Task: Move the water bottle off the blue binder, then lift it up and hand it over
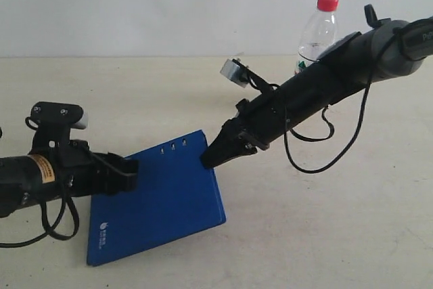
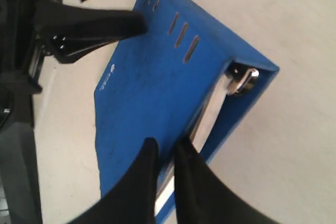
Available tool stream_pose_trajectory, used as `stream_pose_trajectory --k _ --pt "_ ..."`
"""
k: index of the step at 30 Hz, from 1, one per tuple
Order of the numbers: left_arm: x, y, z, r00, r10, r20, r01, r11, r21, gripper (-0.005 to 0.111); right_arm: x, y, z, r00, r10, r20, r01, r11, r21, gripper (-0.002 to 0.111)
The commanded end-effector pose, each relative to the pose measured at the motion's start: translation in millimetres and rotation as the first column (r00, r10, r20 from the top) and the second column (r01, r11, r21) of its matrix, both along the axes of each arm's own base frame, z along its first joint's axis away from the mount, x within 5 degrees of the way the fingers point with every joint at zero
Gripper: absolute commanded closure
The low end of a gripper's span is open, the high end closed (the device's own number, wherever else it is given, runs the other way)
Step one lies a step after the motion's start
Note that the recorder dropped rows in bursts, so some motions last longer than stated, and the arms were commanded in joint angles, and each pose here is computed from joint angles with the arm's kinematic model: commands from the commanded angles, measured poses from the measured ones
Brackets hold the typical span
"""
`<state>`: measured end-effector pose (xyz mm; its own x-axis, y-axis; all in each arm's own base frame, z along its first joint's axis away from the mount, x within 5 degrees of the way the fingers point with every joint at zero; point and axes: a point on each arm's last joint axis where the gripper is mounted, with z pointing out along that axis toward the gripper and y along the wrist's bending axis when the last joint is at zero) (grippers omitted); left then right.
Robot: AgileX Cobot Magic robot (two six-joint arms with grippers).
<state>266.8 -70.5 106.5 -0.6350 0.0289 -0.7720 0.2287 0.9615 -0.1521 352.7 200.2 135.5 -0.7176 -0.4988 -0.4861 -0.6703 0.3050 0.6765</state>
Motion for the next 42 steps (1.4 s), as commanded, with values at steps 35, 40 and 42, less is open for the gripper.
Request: stream_pose_trajectory --k 35,40,42 --pt "44 -19 29 0.897 -0.430 -0.098 0.435 0.827 0.356 0.033 5 -5 17 0.965 0.060 0.255 -0.012 0.983 -0.184 0.105" --pt "44 -8 26 0.971 -0.178 -0.160 0.216 0.940 0.266 0.033 4 -4 -26 0.990 0.044 0.137 -0.009 0.969 -0.248 0.059" --pt "43 0 23 0.975 -0.082 -0.205 0.143 0.942 0.304 0.033 5 -4 -32 0.992 0.036 0.123 -0.003 0.967 -0.256 0.056"
